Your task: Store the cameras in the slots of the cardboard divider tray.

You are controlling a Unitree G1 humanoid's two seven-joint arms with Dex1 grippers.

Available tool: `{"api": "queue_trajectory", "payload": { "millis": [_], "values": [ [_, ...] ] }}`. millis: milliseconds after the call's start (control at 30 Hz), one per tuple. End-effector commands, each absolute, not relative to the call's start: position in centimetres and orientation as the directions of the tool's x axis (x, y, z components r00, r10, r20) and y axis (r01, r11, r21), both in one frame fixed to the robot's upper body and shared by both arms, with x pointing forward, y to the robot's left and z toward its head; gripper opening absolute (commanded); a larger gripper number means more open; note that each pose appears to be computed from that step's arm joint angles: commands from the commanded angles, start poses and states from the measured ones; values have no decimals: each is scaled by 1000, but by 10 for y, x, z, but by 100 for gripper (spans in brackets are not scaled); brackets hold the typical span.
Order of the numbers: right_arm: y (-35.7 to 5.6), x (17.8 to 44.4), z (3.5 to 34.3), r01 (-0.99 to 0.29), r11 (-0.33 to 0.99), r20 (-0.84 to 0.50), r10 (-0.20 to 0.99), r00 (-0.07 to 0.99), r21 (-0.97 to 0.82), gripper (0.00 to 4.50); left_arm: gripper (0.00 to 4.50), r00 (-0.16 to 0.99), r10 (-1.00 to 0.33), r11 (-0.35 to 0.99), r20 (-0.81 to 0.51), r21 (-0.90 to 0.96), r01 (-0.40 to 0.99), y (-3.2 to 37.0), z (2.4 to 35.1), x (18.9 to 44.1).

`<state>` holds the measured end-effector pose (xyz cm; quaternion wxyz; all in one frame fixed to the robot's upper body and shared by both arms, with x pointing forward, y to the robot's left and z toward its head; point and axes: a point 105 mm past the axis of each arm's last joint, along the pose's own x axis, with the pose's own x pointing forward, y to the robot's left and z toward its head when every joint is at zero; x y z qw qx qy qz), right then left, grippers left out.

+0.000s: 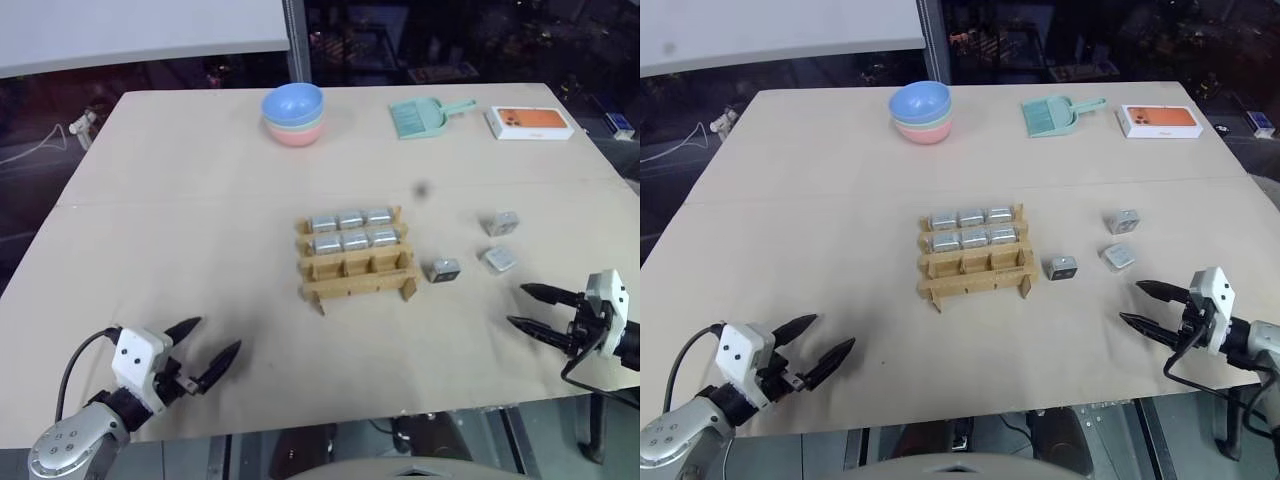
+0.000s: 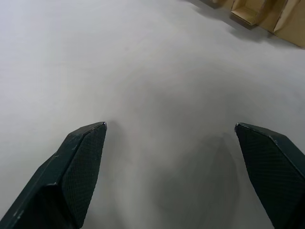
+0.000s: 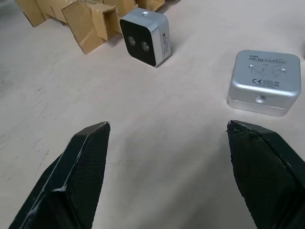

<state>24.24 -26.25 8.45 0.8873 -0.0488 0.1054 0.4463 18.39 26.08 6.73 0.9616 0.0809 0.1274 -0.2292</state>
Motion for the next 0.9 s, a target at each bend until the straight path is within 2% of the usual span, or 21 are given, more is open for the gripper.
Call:
{"api": "queue_trajectory", "payload": {
  "millis": [33, 700, 900],
  "values": [
    [-270, 246, 96, -793, 608, -220, 769, 600, -38, 388, 450, 872, -417, 876, -257, 142, 461, 263, 77, 183],
    [-281, 257, 97, -782, 619, -290, 738, 609, -67, 388, 450, 880, -403, 881, -251, 155, 448, 262, 76, 181],
    [-288, 276, 114, -787, 594, -324, 721, 612, -165, 388, 450, 859, -456, 859, -232, 136, 493, 255, 90, 181]
  ]
}}
